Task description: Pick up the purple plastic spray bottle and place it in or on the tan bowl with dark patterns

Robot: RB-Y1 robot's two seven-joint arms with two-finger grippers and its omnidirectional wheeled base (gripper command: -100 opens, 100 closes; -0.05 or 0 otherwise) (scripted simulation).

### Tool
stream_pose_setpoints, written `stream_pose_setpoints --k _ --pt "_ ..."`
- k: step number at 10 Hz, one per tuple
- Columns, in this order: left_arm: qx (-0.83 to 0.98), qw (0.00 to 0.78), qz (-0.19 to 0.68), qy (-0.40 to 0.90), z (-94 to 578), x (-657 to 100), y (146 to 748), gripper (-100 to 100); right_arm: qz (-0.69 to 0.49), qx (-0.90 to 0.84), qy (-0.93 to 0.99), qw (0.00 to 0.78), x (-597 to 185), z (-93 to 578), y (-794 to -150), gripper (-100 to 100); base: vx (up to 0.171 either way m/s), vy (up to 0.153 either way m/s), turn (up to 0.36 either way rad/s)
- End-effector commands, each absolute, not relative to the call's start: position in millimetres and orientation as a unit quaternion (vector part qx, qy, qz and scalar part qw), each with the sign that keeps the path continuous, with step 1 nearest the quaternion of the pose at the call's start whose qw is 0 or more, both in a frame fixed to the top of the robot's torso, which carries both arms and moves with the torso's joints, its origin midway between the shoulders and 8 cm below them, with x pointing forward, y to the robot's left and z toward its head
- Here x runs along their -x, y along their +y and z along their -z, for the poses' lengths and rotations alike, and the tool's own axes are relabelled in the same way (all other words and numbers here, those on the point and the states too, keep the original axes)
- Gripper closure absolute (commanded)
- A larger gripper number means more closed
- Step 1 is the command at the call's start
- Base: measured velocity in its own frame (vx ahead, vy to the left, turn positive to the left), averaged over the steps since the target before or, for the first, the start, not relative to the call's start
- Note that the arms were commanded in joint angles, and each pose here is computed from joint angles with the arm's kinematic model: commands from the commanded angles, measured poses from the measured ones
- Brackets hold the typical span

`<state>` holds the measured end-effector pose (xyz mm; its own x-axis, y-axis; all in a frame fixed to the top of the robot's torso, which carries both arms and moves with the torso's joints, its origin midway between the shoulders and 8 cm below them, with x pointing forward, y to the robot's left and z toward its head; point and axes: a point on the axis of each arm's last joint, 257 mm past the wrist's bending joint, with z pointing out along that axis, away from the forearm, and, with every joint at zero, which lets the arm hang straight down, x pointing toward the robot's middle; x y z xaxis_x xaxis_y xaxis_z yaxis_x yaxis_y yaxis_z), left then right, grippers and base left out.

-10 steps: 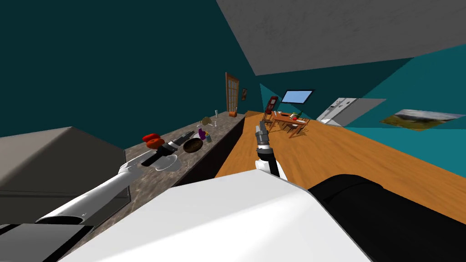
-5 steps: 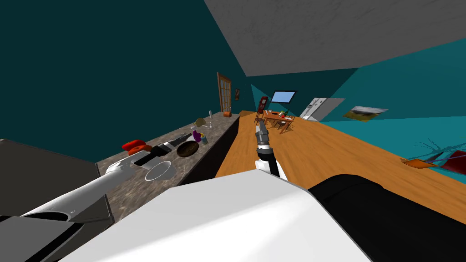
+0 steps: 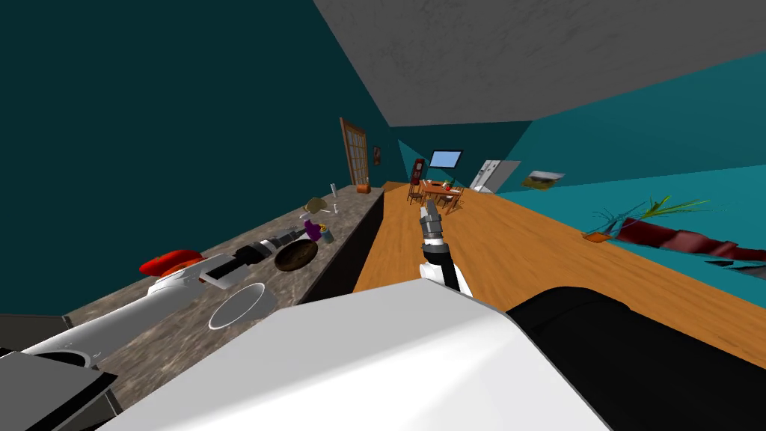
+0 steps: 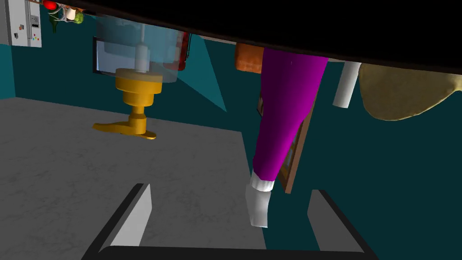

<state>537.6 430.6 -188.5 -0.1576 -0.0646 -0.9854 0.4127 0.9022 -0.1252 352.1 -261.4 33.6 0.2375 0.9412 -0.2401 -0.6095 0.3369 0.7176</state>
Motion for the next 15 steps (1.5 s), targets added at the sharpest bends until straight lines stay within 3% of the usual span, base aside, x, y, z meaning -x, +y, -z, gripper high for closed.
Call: stream_pose_setpoints --k 1,5,6,7,8,12,13,14,15 --pt "-0.124 0.627 0.158 0.753 203 -534 447 -100 -0.519 -0.248 0.334 0.746 -352 -34 -261 0 0.036 0.041 -0.226" --pt "-0.131 0.612 0.129 0.770 221 -528 463 -100 -0.519 -0.248 0.334 0.746 -352 -34 -261 0 0.033 0.021 -0.133" --pt "-0.131 0.611 0.127 0.770 221 -528 463 0 -0.519 -0.248 0.334 0.746 -352 -34 -261 0 0.000 0.000 0.000" --pt "-0.131 0.611 0.127 0.770 221 -528 463 -100 -0.519 -0.248 0.334 0.746 -352 -34 -261 0 0.000 0.000 0.000" --pt "-0.131 0.611 0.127 0.770 221 -528 463 100 -0.519 -0.248 0.334 0.746 -352 -34 -261 0 0.000 0.000 0.000" --pt "-0.132 0.611 0.127 0.770 221 -529 463 100 -0.519 -0.248 0.334 0.746 -352 -34 -261 0 0.000 0.000 0.000" --pt "-0.132 0.611 0.127 0.770 221 -529 463 0 -0.519 -0.248 0.334 0.746 -352 -34 -261 0 0.000 0.000 0.000" --pt "-0.132 0.611 0.127 0.770 221 -529 463 100 -0.519 -0.248 0.334 0.746 -352 -34 -261 0 0.000 0.000 0.000" --pt "-0.132 0.611 0.127 0.770 221 -529 463 0 -0.519 -0.248 0.334 0.746 -352 -34 -261 0 0.000 0.000 0.000"
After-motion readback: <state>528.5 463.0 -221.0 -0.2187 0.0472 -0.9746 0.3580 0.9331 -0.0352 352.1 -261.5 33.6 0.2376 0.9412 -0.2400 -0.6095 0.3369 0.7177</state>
